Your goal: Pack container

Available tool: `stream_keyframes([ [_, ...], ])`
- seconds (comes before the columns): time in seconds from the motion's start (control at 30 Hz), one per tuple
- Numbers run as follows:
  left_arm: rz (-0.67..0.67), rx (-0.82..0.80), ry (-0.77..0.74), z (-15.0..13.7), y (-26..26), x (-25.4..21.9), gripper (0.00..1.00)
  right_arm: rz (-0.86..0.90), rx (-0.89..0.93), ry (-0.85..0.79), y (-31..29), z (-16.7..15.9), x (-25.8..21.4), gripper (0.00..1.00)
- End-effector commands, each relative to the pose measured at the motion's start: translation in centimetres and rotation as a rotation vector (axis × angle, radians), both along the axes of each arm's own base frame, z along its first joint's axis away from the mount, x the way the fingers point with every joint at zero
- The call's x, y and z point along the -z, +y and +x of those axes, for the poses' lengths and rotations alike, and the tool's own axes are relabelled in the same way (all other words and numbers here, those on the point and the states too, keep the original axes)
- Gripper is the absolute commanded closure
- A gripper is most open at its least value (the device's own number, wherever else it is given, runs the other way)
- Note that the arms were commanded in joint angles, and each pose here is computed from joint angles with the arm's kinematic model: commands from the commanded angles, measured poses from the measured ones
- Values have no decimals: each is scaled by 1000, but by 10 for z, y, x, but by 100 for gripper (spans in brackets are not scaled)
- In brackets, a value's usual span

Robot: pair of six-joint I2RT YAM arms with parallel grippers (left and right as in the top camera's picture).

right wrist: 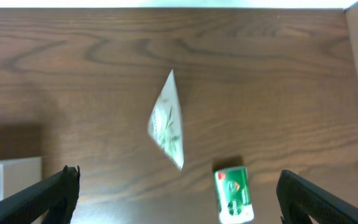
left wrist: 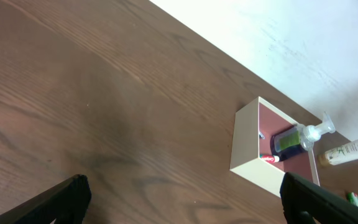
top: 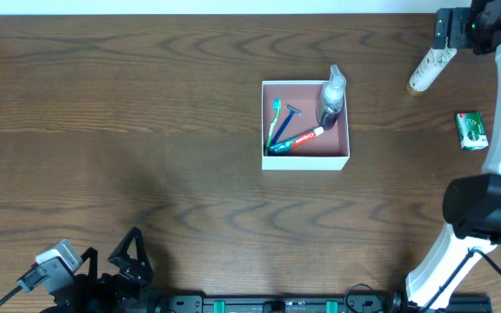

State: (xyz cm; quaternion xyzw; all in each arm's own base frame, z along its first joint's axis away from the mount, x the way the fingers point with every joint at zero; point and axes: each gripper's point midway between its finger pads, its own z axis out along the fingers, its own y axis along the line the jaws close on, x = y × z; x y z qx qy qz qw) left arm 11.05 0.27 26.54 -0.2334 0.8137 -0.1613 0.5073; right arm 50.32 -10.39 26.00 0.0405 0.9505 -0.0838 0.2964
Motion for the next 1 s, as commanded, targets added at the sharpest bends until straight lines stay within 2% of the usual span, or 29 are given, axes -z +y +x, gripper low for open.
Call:
stream_keyframes([
  [0.0,-4,-6,-4,0,1,0,2,-30,-38,29,-6,9,17,1],
  [0.23,-4,-6,-4,0,1,0,2,-9,-31,123,-13,22,71,1],
  [0.47,-4,-6,-4,0,1,0,2,1,-28,167,-16,27,100,7],
  [0.53,-4,-6,-4,0,1,0,2,5,-28,167,-16,28,102,12],
  [0.67,-4,-6,-4,0,1,0,2,5,-28,159,-17,30,101,27],
  [0.73,-4,-6,-4,0,1,0,2,5,-28,160,-17,30,101,45],
  [0.8,-4,-6,-4,0,1,0,2,6,-27,161,-17,29,101,69],
  [0.87,-4,-6,-4,0,1,0,2,5,-27,156,-17,29,98,87],
  [0.93,-4,-6,-4,0,1,0,2,4,-26,148,-17,28,94,99],
  [0.97,-4,-6,-4,0,1,0,2,6,-21,141,-16,28,90,99],
])
